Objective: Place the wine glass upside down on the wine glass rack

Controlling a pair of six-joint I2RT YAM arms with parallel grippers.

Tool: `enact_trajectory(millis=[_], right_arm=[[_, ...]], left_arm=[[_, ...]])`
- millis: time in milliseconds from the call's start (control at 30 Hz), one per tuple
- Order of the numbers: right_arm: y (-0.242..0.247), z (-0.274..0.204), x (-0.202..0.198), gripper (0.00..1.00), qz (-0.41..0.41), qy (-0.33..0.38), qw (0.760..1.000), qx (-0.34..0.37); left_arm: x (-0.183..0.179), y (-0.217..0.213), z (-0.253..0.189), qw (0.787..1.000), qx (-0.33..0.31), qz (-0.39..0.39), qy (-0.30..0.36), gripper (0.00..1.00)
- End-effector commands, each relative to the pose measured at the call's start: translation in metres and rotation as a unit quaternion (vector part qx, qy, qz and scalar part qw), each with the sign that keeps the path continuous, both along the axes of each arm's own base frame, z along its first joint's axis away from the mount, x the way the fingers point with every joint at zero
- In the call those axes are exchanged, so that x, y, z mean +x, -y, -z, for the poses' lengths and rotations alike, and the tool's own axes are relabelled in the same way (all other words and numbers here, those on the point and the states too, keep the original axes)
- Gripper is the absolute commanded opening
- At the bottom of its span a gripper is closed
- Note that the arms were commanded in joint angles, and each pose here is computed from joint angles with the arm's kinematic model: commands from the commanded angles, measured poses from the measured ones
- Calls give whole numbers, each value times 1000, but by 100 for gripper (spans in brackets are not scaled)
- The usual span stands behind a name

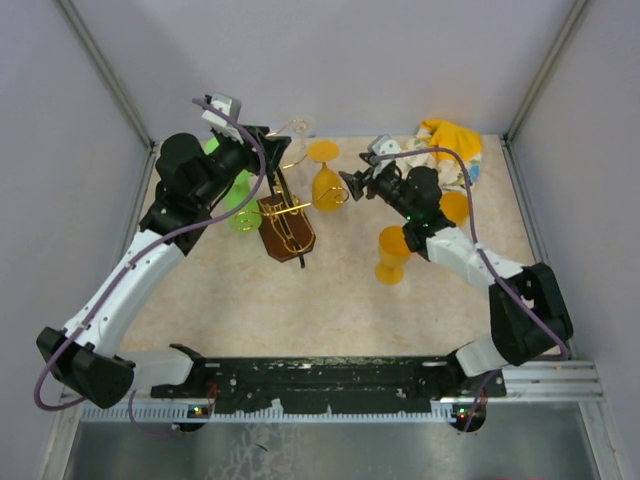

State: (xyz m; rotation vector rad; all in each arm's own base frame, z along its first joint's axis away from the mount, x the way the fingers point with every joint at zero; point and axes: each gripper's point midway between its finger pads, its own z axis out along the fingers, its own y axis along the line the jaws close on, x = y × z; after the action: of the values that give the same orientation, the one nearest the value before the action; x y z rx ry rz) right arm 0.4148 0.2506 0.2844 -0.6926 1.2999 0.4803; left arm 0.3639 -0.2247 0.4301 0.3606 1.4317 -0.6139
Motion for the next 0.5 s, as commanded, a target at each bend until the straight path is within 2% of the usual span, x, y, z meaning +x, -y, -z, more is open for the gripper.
enact_trajectory(millis=[0,167,300,467], right_arm=[[44,-5,3,64,106,-23,994,-31],[97,3,5,66,233,-108,965,-58],[144,8,-5,66,338,-177,922,-68],[187,24,-21,64,404,-277,870,-47]], left_arm=[[-4,-1,-2,1000,-7,6,-4,62],[-3,1,0,1000,-9,11,-9,62],[-5,4,0,1000,-12,21,-11,63],[-7,6,1,999,-8,26,-17,63]])
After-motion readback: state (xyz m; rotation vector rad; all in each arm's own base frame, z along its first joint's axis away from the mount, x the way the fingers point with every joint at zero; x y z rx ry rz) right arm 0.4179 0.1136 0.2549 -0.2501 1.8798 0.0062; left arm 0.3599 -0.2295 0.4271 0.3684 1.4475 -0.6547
